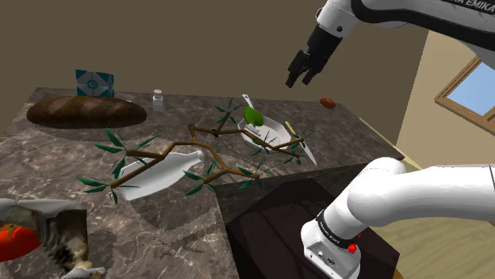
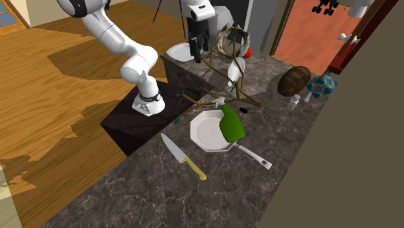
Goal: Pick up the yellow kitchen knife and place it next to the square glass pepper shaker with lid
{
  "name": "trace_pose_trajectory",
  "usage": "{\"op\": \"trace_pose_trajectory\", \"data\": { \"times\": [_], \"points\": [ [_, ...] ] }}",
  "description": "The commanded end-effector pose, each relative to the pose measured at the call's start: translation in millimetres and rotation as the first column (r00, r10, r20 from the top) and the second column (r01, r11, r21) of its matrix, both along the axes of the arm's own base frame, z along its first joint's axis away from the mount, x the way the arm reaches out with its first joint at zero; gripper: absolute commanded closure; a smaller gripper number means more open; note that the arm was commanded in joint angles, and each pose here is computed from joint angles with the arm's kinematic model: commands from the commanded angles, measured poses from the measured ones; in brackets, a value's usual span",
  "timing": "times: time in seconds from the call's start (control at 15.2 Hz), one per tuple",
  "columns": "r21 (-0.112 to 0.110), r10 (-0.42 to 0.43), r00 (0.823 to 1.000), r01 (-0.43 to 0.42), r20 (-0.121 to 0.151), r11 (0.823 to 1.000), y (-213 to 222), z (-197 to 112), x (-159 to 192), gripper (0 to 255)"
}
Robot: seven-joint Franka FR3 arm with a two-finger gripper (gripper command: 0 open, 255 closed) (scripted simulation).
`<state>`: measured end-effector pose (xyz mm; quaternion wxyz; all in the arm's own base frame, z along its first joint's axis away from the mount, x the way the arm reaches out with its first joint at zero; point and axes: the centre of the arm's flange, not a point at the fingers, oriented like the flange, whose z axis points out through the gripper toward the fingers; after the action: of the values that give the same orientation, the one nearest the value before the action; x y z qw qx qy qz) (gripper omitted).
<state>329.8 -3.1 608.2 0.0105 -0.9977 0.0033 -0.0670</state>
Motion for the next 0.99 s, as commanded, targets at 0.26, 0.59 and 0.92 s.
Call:
{"op": "trace_pose_trajectory", "data": {
  "times": [0.26, 0.59, 0.92],
  "points": [
    [-0.006, -0.03, 0.999, 0.03, -0.037, 1.0, -34.3, -35.1, 21.1, 0],
    [-0.014, -0.068, 0.994, 0.067, -0.084, 0.998, -78.3, -79.7, 44.2, 0],
    [-0.025, -0.106, 0.986, 0.104, -0.129, 0.994, -123.3, -125.1, 63.5, 0]
  ]
}}
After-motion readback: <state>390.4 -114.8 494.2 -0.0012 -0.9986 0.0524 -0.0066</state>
